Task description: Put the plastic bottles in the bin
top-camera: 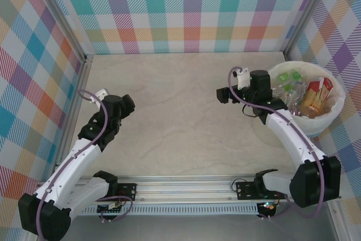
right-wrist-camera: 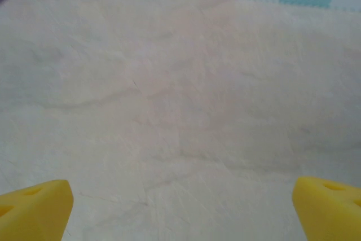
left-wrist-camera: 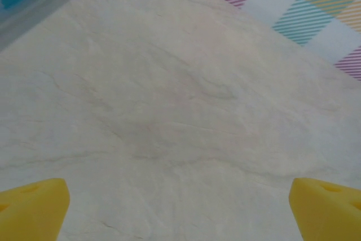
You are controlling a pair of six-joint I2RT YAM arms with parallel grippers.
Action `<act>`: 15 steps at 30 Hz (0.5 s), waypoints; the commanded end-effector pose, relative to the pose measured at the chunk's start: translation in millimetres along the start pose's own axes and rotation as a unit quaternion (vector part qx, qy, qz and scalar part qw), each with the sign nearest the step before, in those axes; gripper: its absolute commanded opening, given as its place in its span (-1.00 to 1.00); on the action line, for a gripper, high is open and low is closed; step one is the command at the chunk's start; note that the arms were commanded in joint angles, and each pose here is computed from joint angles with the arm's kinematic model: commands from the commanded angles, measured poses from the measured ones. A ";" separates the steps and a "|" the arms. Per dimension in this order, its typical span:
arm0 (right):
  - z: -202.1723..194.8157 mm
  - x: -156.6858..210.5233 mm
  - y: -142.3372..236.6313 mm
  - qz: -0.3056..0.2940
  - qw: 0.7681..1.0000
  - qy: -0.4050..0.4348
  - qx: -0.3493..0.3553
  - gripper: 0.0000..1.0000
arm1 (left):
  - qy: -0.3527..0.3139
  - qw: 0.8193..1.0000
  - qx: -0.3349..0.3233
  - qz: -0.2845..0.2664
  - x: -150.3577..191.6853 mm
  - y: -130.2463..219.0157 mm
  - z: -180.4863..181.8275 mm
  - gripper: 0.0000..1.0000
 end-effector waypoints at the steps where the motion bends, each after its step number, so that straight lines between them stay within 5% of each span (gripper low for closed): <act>1: -5.7 5.9 -8.3 -0.011 0.998 0.052 -0.017 0.99 | -0.040 0.991 -0.120 -0.034 3.7 -8.5 26.4 1.00; 9: -53.6 42.0 -38.8 -0.007 1.000 -0.007 0.010 0.99 | -0.093 0.977 -0.182 -0.056 28.1 -61.8 51.6 1.00; 15: -83.1 68.7 -55.5 0.004 0.998 -0.027 0.056 1.00 | -0.071 0.995 -0.047 -0.054 51.2 -104.7 52.2 1.00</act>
Point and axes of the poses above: each hand's point on the last joint's axis, 136 mm out from that joint toward the fingers, its own y axis back along the fingers, its own z axis along the line the jaws close on, x = y × z, the point moved 9 cm from there along y, back along the fingers, and after that the axes turned 10 degrees about -y, right-handed, at the moved point
